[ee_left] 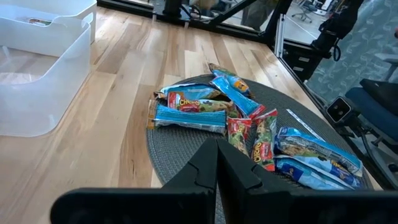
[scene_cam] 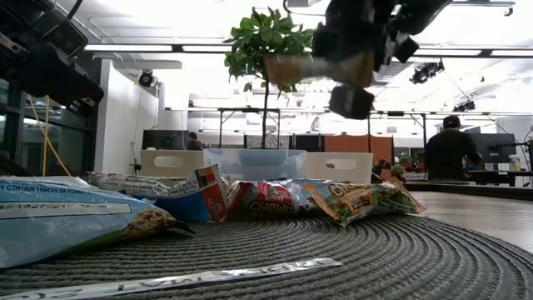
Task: Pick and place Granola Bars by type
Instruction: Put the yellow granola bar into the white bin
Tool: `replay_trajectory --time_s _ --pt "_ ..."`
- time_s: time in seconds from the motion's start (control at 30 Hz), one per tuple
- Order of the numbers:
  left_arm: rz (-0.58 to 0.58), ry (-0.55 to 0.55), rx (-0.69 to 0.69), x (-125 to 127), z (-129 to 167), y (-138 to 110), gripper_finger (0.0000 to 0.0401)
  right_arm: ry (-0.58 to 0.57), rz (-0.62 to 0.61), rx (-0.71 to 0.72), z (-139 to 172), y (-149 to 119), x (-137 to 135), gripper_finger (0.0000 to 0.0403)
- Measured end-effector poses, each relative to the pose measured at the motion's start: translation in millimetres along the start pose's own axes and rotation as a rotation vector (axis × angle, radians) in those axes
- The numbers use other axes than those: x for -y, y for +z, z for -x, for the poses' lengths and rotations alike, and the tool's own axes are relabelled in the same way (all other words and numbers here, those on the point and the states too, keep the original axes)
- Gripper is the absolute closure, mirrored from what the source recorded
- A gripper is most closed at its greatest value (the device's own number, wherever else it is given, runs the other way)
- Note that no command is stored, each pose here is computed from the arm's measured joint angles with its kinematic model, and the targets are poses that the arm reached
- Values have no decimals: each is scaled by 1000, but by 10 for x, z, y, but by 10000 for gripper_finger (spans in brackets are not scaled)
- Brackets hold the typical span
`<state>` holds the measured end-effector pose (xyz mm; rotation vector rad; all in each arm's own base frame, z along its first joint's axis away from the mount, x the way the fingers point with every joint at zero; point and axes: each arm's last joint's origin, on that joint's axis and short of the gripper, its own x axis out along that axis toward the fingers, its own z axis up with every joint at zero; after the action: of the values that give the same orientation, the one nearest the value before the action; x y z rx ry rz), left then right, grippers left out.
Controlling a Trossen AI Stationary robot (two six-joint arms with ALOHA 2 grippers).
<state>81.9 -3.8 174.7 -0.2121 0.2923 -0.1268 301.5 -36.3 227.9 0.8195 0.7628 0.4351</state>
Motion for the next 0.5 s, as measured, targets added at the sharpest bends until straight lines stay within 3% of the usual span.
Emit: replay_trajectory --time_s 0.2,0.5 --pt "0 0 0 0 0 0 400 89 3 91 123 146 -49 360" --pt "0 1 0 0 0 0 400 -118 -259 259 321 229 187 359"
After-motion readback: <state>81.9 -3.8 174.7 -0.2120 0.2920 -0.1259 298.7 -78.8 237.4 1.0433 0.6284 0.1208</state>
